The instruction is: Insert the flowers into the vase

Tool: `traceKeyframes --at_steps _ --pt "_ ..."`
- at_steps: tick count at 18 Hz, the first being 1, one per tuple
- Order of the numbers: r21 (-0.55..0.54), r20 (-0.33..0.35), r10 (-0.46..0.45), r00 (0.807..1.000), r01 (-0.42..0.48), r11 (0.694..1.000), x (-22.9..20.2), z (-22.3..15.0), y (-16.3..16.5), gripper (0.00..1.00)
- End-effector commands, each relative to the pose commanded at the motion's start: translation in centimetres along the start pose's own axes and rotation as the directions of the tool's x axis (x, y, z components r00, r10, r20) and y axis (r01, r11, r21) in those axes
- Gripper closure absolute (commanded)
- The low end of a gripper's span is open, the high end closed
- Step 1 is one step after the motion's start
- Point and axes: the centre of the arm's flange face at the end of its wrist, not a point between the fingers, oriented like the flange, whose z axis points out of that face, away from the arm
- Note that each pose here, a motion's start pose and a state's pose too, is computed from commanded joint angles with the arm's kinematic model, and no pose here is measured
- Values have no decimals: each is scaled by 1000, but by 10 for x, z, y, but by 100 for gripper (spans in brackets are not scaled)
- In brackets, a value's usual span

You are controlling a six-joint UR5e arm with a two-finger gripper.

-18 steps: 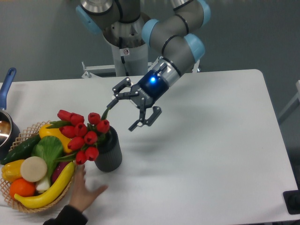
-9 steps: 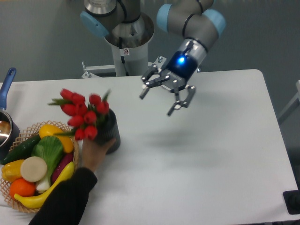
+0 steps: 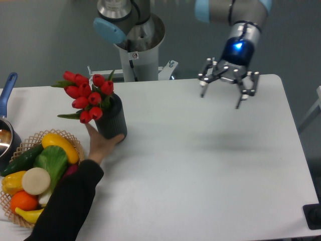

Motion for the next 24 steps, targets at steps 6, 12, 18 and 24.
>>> traceKeyframes --at_steps 6,12,18,24 --pt "-420 34 28 999 -11 908 -27 15 41 0" --pt "-702 -25 145 989 -121 702 -19 19 55 0" --pt "-789 -65 126 990 -128 601 -14 12 63 0" --pt "-788 -63 127 990 -127 603 -14 9 60 0"
